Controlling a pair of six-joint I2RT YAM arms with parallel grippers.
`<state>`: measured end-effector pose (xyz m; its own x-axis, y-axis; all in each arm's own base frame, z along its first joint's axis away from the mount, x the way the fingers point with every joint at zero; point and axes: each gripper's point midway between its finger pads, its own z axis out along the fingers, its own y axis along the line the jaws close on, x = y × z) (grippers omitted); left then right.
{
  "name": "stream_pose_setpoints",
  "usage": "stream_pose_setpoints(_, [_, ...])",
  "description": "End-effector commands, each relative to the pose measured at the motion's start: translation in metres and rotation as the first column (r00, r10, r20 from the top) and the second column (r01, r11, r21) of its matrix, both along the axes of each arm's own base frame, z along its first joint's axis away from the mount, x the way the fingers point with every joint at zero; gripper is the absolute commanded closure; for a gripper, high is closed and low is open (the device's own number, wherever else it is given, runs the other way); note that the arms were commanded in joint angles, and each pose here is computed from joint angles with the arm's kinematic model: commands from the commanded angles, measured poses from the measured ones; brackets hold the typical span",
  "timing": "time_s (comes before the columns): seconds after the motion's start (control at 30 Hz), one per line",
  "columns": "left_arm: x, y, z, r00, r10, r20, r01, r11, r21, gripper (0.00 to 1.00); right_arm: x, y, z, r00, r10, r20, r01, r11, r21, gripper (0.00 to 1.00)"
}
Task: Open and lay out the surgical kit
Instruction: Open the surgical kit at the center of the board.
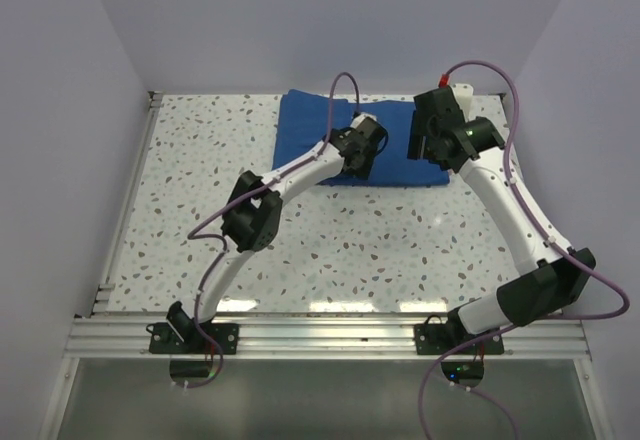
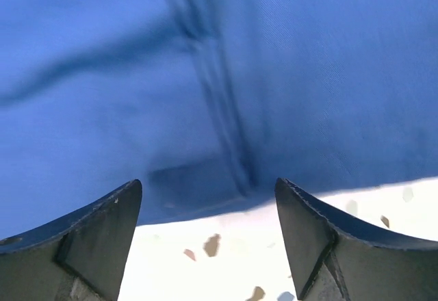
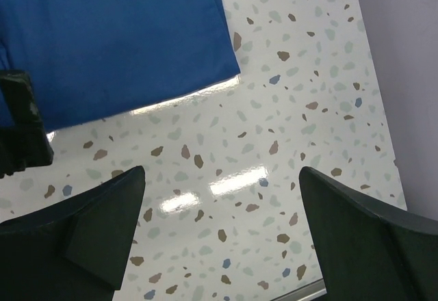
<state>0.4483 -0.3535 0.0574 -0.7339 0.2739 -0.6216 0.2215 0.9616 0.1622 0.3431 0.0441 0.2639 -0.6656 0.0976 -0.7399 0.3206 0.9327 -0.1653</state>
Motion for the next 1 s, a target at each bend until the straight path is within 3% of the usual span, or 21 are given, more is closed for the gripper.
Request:
stream_pose_setpoints(0.0, [0.031,0.019,0.083,0.976,0.119,0.183,-0.101,0.99,-0.103,0.18,-0.001,0.003,-0.002,1.0,0.018,-0.009,-0.018,1.0,0.004,0.01])
stream_pose_setpoints(0.2, [0.042,0.026,0.098,0.967,0.146,0.207,-0.118,0.983,-0.143,0.21,-0.004,-0.001,-0.007,1.0,0.017,-0.024,-0.018,1.0,-0.018,0.01])
stream_pose_setpoints(0.53, [0.019,0.016,0.03,0.993,0.086,0.082,-0.079,0.994,-0.078,0.23,0.002,0.0,-0.011,0.999,0.02,-0.032,-0.021,0.999,-0.034,0.01])
stream_pose_setpoints(0.97, [0.01,0.009,-0.026,0.998,0.07,-0.002,-0.07,0.997,-0.023,0.23,0.007,0.0,-0.019,0.998,0.024,-0.053,-0.026,0.998,-0.052,0.01])
